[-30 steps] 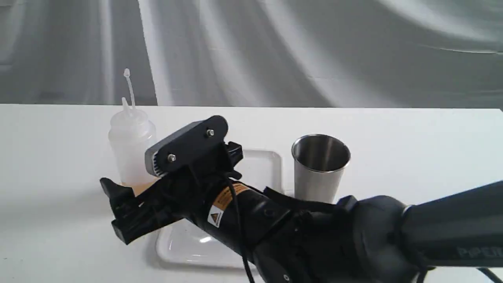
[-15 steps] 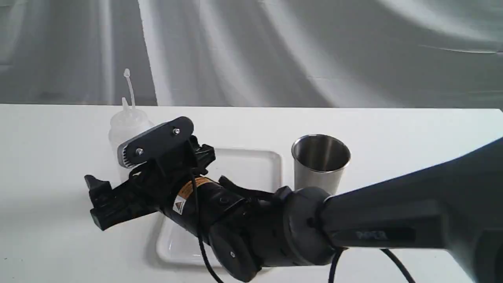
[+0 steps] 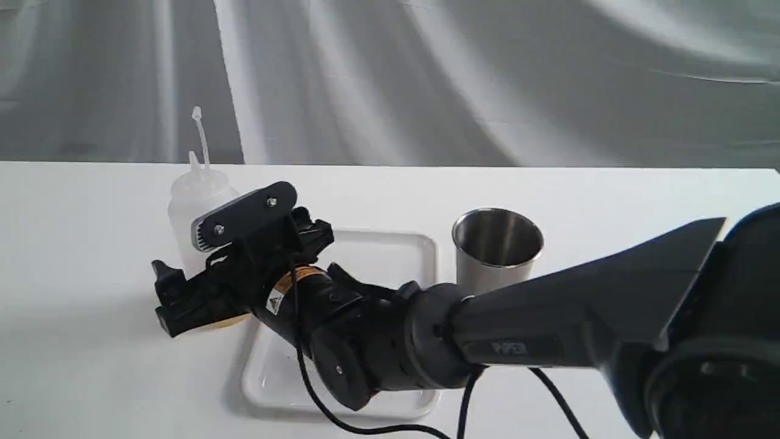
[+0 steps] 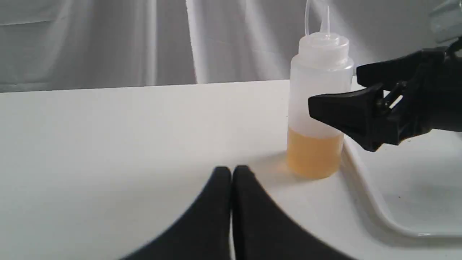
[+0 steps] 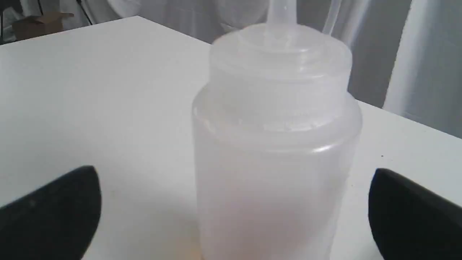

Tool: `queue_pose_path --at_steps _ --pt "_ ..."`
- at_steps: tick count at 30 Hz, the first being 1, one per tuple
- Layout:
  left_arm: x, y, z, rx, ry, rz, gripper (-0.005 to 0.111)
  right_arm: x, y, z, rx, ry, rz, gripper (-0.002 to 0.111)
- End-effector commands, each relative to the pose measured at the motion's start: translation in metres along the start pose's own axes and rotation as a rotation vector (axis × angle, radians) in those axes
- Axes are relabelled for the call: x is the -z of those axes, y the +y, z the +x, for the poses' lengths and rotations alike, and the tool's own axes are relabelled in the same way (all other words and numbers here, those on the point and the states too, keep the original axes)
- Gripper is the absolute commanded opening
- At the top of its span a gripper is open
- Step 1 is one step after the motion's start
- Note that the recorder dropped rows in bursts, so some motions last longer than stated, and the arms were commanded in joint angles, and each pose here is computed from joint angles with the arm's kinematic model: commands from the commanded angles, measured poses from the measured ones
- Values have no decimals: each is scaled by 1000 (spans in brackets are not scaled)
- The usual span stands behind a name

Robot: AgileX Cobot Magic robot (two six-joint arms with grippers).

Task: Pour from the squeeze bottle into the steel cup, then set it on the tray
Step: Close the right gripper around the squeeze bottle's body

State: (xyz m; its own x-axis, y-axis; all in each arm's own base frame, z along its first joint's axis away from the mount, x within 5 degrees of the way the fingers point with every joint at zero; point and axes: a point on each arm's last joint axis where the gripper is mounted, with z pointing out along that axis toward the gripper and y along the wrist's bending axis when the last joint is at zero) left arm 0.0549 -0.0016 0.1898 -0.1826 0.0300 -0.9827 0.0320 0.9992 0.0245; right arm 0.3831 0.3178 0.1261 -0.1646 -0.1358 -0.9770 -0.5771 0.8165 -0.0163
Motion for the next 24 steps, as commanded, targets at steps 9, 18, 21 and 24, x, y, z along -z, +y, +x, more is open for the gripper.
queue_pose_path --at_steps 9,18,21,24 --pt "0 0 1 4 -6 -2 0 -20 -5 16 12 11 14 105" --pt "0 0 1 4 -6 -2 0 -34 -16 27 26 29 34 105" --pt "0 0 1 6 -6 -1 0 -41 -18 29 23 25 38 105" --pt "0 0 1 6 -6 -1 0 -45 -19 31 22 21 40 105"
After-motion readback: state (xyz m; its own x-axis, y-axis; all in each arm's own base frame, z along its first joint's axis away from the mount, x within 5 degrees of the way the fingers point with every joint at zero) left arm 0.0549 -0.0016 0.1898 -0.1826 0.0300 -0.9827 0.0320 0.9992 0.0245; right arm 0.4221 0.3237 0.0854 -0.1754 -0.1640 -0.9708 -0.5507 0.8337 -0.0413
